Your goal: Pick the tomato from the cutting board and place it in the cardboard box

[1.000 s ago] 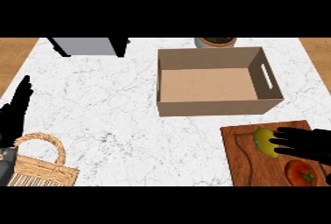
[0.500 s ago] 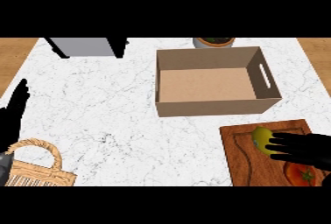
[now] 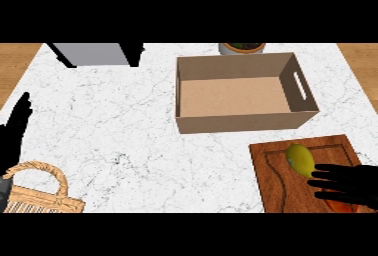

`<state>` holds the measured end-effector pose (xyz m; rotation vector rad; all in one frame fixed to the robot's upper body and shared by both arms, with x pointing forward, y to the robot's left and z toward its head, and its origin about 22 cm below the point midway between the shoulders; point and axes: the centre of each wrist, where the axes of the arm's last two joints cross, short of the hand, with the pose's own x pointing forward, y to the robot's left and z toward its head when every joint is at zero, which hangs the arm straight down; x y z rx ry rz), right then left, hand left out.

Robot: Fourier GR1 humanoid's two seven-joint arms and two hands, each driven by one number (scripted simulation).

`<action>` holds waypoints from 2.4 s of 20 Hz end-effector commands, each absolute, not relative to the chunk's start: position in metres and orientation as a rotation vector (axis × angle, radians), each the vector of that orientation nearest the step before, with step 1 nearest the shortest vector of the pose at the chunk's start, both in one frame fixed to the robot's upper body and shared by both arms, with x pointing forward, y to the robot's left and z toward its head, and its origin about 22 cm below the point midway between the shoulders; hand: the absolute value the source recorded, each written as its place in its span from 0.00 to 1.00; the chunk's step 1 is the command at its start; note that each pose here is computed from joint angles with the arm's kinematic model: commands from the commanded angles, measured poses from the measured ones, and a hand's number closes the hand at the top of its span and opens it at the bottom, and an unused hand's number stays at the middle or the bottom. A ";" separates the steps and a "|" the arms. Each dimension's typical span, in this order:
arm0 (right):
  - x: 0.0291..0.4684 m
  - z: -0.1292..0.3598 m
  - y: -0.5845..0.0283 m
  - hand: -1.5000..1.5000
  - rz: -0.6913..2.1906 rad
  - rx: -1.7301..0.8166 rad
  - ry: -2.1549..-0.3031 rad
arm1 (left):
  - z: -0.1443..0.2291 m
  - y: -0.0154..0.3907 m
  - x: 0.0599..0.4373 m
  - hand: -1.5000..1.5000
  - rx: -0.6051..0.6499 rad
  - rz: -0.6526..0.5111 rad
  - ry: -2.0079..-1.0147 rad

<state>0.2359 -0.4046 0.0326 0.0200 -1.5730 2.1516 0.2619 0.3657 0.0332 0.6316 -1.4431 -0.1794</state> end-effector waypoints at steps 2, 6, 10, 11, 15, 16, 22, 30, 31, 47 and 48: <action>0.228 0.012 -0.405 0.00 2.237 0.081 -1.592 | 0.009 0.351 0.261 0.50 0.647 -0.186 -1.371; 0.222 0.008 -0.394 0.00 2.236 0.020 -1.546 | 0.018 0.353 0.263 0.50 0.647 -0.200 -1.366; 0.232 0.009 -0.384 1.00 2.177 -0.001 -1.593 | 0.026 0.356 0.264 0.50 0.649 -0.218 -1.370; 0.241 -0.005 -0.381 1.00 2.187 -0.049 -1.664 | 0.032 0.354 0.267 0.50 0.649 -0.211 -1.381; 0.249 -0.003 -0.367 1.00 2.117 -0.110 -1.840 | 0.013 0.378 0.264 0.50 0.641 -0.206 -1.356; 0.233 -0.016 -0.369 1.00 2.088 -0.126 -1.861 | 0.014 0.354 0.264 0.50 0.639 -0.220 -1.367; 0.240 0.009 -0.383 1.00 1.994 -0.267 -2.042 | 0.013 0.366 0.258 0.50 0.656 -0.197 -1.363; 0.178 -0.039 -0.441 1.00 0.997 -0.991 -1.236 | 0.026 0.398 0.236 0.50 0.727 -0.138 -1.318; 0.178 -0.044 -0.435 1.00 0.903 -1.047 -1.203 | 0.026 0.401 0.232 0.50 0.721 -0.135 -1.311; 0.251 0.098 -0.266 1.00 0.567 -1.357 -1.388 | 0.021 0.372 0.245 0.50 0.662 -0.201 -1.355; 0.251 0.108 -0.253 1.00 0.541 -1.347 -1.383 | 0.019 0.361 0.244 0.50 0.652 -0.187 -1.366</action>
